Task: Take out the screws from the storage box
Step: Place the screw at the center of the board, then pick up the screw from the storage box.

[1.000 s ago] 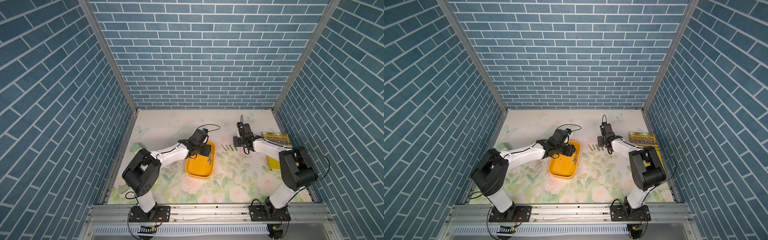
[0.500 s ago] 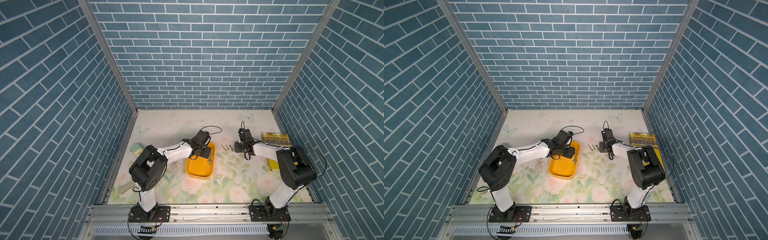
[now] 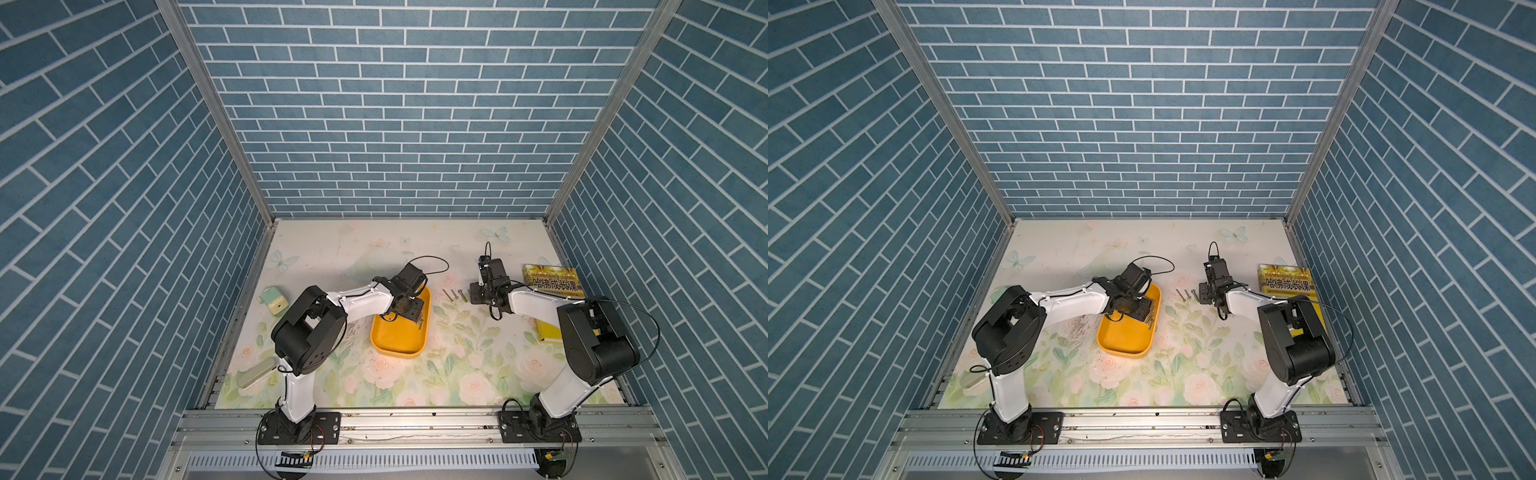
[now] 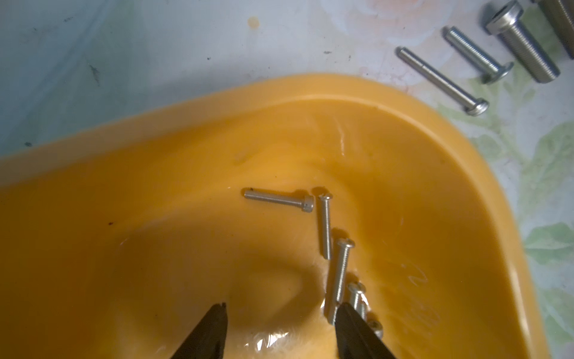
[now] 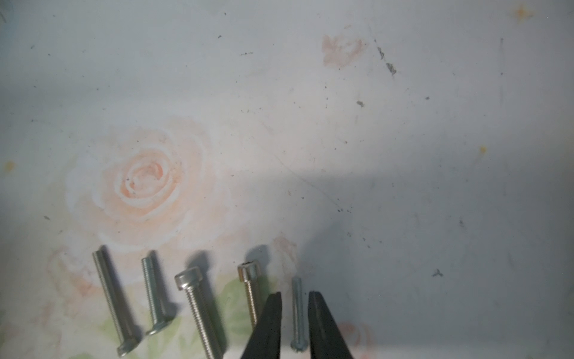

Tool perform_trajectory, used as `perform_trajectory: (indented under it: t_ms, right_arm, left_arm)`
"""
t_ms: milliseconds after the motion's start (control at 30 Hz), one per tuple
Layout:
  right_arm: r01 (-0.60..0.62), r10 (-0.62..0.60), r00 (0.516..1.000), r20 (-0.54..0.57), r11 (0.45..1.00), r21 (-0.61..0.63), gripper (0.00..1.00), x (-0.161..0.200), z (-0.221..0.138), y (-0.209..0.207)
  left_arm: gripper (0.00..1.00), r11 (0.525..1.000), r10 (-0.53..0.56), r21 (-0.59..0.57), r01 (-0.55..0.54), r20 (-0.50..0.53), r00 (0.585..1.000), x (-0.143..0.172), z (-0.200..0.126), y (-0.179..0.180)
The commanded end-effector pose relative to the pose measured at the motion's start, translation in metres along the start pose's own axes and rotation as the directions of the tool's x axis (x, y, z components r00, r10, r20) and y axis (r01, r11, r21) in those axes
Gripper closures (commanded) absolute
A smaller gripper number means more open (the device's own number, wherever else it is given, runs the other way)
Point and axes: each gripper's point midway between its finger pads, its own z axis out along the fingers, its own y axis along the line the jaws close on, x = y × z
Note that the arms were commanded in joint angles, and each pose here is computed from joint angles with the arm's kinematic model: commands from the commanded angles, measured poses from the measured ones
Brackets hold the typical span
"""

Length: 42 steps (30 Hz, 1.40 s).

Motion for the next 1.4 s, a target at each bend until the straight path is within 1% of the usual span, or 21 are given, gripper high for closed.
perform_trajectory:
  t_ms: [0,300,433,600,767,1000,1133,1200,1300,1367]
  right_arm:
    - [-0.005,0.005,1.000,0.023,1.000,-0.004,0.79,-0.004,-0.005,-0.001]
    - [-0.003,0.003,1.000,0.019,1.000,-0.017,0.79,-0.003,-0.004,0.001]
    - [-0.001,0.001,1.000,0.017,1.000,-0.027,0.79,-0.003,-0.004,0.003]
    - [0.000,0.000,1.000,0.015,0.999,-0.033,0.79,-0.003,-0.003,0.004]
    - [0.002,-0.002,1.000,0.007,0.999,-0.045,0.78,-0.001,-0.001,0.006]
    - [0.006,-0.006,1.000,0.001,0.998,-0.057,0.79,0.000,0.000,0.009]
    - [0.008,-0.008,1.000,0.003,0.998,-0.064,0.79,0.000,-0.001,0.010]
    - [0.008,-0.008,1.000,0.008,0.998,-0.063,0.79,-0.001,-0.001,0.009]
    - [0.008,-0.007,1.000,0.024,0.998,-0.061,0.79,-0.004,-0.005,0.008]
    - [0.012,-0.010,0.999,0.036,0.998,-0.062,0.78,-0.006,-0.008,0.008]
  left_arm:
    - [0.38,0.999,0.037,-0.024,-0.037,-0.022,0.999,0.004,0.003,-0.004]
    - [0.38,0.998,0.053,-0.043,-0.054,-0.038,0.998,0.006,0.006,-0.006]
    - [0.38,0.992,0.049,-0.110,-0.056,-0.066,0.997,0.008,0.011,0.003]
    - [0.39,0.974,0.061,-0.210,-0.081,-0.099,0.993,0.015,0.019,0.013]
    - [0.43,0.968,0.082,-0.229,-0.107,-0.119,0.990,0.020,0.023,0.011]
    - [0.61,0.971,0.090,-0.204,-0.124,-0.170,0.981,0.032,0.032,0.006]
    - [0.68,0.973,0.094,-0.186,-0.133,-0.207,0.974,0.042,0.038,0.004]
    - [0.78,0.974,0.090,-0.183,-0.133,-0.226,0.970,0.048,0.041,0.005]
    - [0.85,0.977,0.084,-0.169,-0.127,-0.240,0.967,0.055,0.045,0.003]
    - [0.92,0.979,0.080,-0.162,-0.121,-0.236,0.968,0.055,0.046,0.003]
